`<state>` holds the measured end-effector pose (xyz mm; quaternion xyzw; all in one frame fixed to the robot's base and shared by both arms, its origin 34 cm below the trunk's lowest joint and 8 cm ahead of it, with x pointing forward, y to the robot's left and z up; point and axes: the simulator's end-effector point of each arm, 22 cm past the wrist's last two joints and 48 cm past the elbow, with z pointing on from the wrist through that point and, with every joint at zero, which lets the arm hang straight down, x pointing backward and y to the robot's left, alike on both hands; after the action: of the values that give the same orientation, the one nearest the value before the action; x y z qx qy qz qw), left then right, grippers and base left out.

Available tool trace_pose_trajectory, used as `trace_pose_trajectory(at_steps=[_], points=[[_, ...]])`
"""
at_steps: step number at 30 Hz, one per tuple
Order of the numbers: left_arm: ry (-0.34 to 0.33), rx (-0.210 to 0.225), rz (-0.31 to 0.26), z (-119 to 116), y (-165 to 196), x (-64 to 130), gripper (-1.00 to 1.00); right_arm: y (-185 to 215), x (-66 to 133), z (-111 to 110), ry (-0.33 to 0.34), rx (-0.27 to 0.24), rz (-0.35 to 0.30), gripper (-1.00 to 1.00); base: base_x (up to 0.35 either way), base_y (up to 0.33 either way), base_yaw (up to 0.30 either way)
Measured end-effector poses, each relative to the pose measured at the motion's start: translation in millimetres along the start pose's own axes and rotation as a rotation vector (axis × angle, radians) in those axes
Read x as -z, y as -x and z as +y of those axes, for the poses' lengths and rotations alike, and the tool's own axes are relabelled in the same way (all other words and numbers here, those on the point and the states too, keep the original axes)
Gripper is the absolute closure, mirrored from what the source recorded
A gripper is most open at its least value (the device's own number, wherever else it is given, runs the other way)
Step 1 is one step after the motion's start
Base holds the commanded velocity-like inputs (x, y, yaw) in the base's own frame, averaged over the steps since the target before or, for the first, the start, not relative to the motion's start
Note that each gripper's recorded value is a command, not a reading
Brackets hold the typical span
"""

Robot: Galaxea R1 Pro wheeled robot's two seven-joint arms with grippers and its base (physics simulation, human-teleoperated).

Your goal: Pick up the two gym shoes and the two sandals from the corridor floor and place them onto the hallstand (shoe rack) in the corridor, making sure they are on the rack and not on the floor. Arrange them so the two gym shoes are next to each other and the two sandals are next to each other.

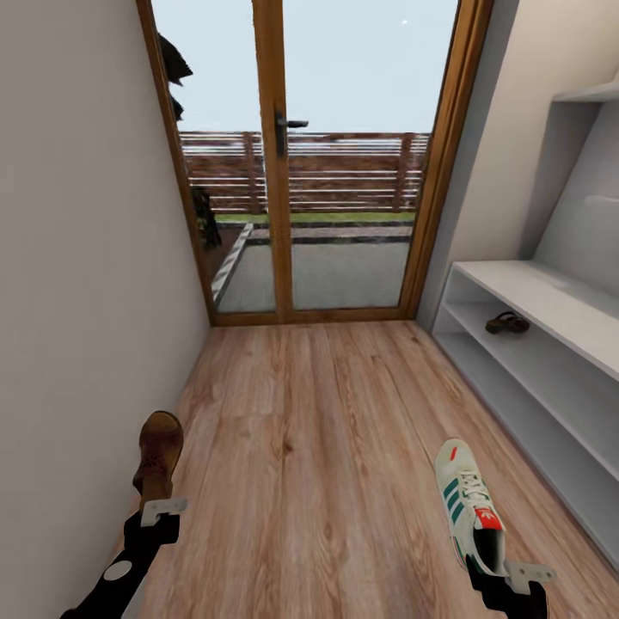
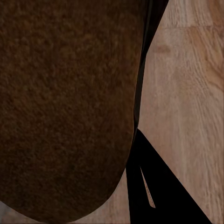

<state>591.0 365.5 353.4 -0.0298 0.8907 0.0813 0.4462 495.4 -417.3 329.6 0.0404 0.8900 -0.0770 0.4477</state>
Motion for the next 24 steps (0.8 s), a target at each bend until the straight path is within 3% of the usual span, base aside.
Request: trace_pose_trajectory(at_steps=[11,24], points=[[0.0,0.001,0.0,0.0,0.1,0.0,1.0,-0.1,0.0,0.6,0.002,0.001,0.0,1.0,0.34,0.0,-0.004],[0.0,0.0,0.001,0.1,-0.1,-0.1,1.0,-0.1,0.1,0.5,0.002,0.001,0.0,1.0,0.341,0.0,-0.233]])
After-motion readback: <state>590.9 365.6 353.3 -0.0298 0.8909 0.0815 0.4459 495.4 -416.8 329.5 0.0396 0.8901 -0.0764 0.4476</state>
